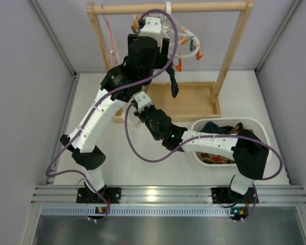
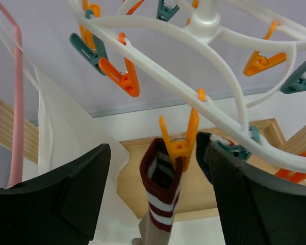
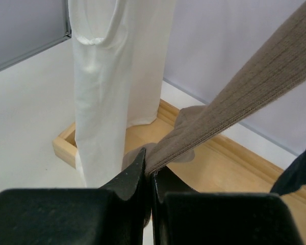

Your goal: Remove the socks clipped to the hanger

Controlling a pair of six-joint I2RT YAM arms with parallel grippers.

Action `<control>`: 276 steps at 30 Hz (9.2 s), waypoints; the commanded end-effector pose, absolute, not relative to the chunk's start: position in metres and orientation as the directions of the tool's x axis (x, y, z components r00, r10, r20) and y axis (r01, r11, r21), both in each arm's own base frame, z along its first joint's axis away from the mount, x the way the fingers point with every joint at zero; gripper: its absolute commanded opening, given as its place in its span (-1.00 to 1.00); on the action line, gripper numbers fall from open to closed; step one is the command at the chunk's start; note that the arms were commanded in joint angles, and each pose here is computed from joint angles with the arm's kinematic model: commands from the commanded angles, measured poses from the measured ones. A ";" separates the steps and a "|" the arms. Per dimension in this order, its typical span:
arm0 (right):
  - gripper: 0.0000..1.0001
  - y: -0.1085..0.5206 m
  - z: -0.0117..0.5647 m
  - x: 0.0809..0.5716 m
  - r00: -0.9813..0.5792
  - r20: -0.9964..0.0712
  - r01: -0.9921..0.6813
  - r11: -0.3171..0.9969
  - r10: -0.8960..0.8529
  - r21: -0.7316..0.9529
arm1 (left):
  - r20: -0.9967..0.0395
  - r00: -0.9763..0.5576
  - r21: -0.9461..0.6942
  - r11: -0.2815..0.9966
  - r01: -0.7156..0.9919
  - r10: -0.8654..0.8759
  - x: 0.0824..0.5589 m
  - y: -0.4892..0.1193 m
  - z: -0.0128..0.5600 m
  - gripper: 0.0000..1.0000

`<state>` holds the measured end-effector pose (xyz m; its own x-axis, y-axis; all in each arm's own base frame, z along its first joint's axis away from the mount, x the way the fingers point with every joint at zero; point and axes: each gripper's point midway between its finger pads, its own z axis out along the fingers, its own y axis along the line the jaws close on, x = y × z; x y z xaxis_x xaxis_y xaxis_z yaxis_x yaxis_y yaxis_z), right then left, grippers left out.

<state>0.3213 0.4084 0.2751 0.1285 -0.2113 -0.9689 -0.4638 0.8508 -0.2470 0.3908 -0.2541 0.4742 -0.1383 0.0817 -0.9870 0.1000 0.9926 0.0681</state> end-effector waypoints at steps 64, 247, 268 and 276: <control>-1.00 0.117 0.230 0.243 -0.412 -0.911 -0.097 0.995 -0.029 0.012 | -0.976 -0.169 -0.148 0.986 0.073 -0.134 0.356 -0.203 0.453 0.96; -1.00 0.291 0.326 0.240 -0.226 -0.949 -0.654 0.688 0.219 0.315 | -0.956 -0.207 -0.290 0.752 0.592 -0.206 0.398 -0.339 0.480 -0.35; -1.00 0.147 0.246 0.210 -0.491 -0.871 -0.208 0.971 -0.002 0.115 | -0.926 -0.250 -0.374 0.787 0.491 -0.283 0.368 -0.298 0.476 0.97; -1.00 0.109 0.213 0.215 -0.590 -0.807 -0.073 0.997 -0.019 0.029 | -0.909 -0.270 -0.403 0.832 0.382 -0.316 0.326 -0.242 0.448 0.97</control>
